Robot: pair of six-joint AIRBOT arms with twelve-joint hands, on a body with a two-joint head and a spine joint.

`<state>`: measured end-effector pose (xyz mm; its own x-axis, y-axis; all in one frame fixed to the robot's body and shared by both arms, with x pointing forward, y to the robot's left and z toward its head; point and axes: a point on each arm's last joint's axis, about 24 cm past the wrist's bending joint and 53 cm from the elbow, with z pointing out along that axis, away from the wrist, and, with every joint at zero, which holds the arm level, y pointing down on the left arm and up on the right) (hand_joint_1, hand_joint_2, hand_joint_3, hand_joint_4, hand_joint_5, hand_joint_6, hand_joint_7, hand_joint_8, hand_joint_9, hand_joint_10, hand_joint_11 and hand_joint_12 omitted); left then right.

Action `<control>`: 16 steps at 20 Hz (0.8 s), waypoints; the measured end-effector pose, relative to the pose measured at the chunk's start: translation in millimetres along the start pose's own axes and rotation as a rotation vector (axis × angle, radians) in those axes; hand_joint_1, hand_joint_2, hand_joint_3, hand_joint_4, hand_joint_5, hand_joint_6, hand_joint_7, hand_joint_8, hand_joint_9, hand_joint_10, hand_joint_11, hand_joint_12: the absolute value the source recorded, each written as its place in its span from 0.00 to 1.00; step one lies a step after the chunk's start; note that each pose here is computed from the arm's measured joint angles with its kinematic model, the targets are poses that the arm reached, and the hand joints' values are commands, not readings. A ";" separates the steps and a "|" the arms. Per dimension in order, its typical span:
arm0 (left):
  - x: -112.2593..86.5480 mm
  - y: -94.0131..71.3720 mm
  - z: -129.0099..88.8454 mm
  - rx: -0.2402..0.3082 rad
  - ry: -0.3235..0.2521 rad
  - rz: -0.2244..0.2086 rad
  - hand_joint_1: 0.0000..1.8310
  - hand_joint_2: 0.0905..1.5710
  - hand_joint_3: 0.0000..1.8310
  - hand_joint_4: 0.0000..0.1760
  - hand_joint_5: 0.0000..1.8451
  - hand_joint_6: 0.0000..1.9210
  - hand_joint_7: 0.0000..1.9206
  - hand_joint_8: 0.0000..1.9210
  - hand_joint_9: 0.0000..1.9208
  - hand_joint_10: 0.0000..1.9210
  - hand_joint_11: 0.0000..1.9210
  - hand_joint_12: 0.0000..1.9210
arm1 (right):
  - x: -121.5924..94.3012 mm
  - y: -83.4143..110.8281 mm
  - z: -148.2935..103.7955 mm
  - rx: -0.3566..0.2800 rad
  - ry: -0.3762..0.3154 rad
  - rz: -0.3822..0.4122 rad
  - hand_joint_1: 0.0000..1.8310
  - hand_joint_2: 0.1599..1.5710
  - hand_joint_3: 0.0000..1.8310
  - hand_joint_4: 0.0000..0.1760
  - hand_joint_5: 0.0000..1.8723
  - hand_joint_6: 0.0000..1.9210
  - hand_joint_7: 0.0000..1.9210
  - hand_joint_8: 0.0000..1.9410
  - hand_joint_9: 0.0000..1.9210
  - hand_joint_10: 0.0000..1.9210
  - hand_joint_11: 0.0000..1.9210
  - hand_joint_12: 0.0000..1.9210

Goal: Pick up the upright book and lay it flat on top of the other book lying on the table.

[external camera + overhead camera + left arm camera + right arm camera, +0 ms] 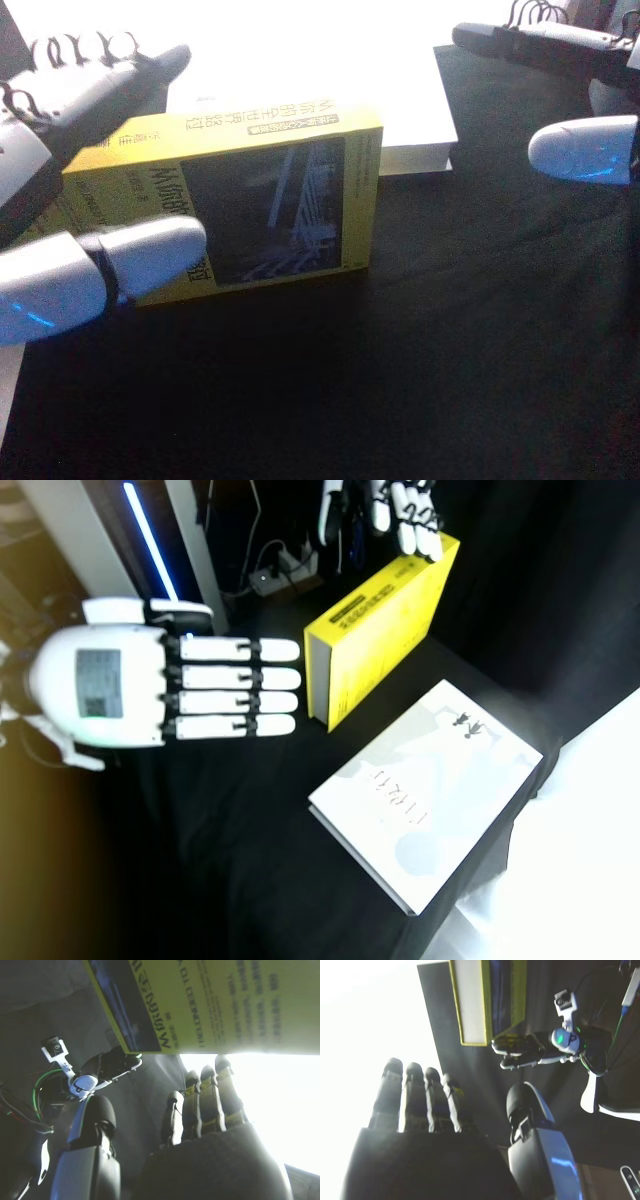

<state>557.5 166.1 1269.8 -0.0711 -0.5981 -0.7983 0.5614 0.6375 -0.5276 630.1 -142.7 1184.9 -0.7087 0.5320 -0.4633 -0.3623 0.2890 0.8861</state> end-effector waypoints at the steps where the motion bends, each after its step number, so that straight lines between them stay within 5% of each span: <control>1: -2.7 -1.2 0.0 0.005 -0.011 0.000 0.07 0.79 0.01 0.37 0.00 0.00 0.00 0.00 0.00 0.00 0.00 0.00 | -0.7 -0.1 -0.1 -0.001 -0.001 -0.001 0.09 0.84 0.01 0.00 0.00 0.00 0.00 0.00 0.00 0.00 0.00 0.00; 2: -5.1 -2.2 -0.1 0.010 -0.020 0.001 0.12 0.78 0.00 0.41 0.00 0.00 0.00 0.00 0.00 0.00 0.00 0.00 | -1.6 -0.6 -0.4 0.001 -0.002 -0.002 0.09 0.84 0.01 0.03 0.00 0.00 0.00 0.00 0.00 0.00 0.00 0.00; 6: -12.1 0.4 -1.6 -0.016 -0.052 -0.021 0.26 0.73 0.00 0.96 0.00 0.00 0.00 0.00 0.00 0.00 0.00 0.00 | -1.8 -0.9 0.2 0.001 -0.004 0.001 0.11 0.85 0.00 0.00 0.00 0.00 0.00 0.00 0.00 0.00 0.00 0.00; 7: -14.7 9.1 -0.9 -0.043 -0.059 -0.023 0.26 0.71 0.00 0.99 0.00 0.00 0.00 0.00 0.00 0.00 0.00 0.00 | -0.6 -1.1 1.2 0.000 -0.003 0.003 0.13 0.85 0.00 0.00 0.00 0.00 0.00 0.00 0.00 0.00 0.00 0.00; 10: -23.6 48.9 0.6 -0.168 -0.092 -0.049 0.29 0.68 0.00 0.78 0.00 0.00 0.00 0.00 0.00 0.00 0.00 0.00 | 0.0 -1.0 1.8 -0.002 -0.002 0.005 0.08 0.85 0.00 0.00 0.00 0.00 0.00 0.00 0.00 0.00 0.00 0.00; 13: -21.5 76.2 2.2 -0.253 -0.093 -0.081 0.33 0.67 0.00 0.36 0.00 0.00 0.00 0.00 0.00 0.00 0.00 0.00 | 0.0 -1.1 1.8 -0.002 -0.002 0.004 0.05 0.86 0.00 0.00 0.00 0.00 0.00 0.00 0.00 0.00 0.00 0.00; 14: -16.8 80.3 4.1 -0.264 -0.082 -0.092 0.35 0.67 0.00 0.46 0.02 0.01 0.00 0.00 0.00 0.00 0.00 0.00 | 0.0 -1.1 1.8 -0.002 -0.002 0.004 0.05 0.86 0.00 0.00 0.00 0.00 0.00 0.00 0.00 0.00 0.00 0.00; 15: -12.8 82.6 5.7 -0.269 -0.074 -0.100 0.35 0.66 0.00 0.49 0.07 0.01 0.05 0.01 0.03 0.01 0.00 0.16 | 0.0 -1.3 1.8 -0.001 -0.002 0.004 0.04 0.86 0.00 0.00 0.00 0.00 0.00 0.00 0.00 0.00 0.00 0.00; 16: -8.6 84.1 6.6 -0.274 -0.061 -0.105 0.40 0.67 0.00 0.10 0.19 0.02 0.23 0.02 0.21 0.03 0.01 0.54 | 0.0 -1.2 1.8 -0.001 -0.002 0.005 0.05 0.86 0.00 0.00 0.00 0.00 0.00 0.00 0.00 0.00 0.00 0.00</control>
<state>610.7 221.7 1234.2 -0.0629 -0.6902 -0.7209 0.3099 0.6731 -0.6715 631.7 -141.7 1183.8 -0.7092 0.5349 -0.4593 -0.3599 0.2855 0.8882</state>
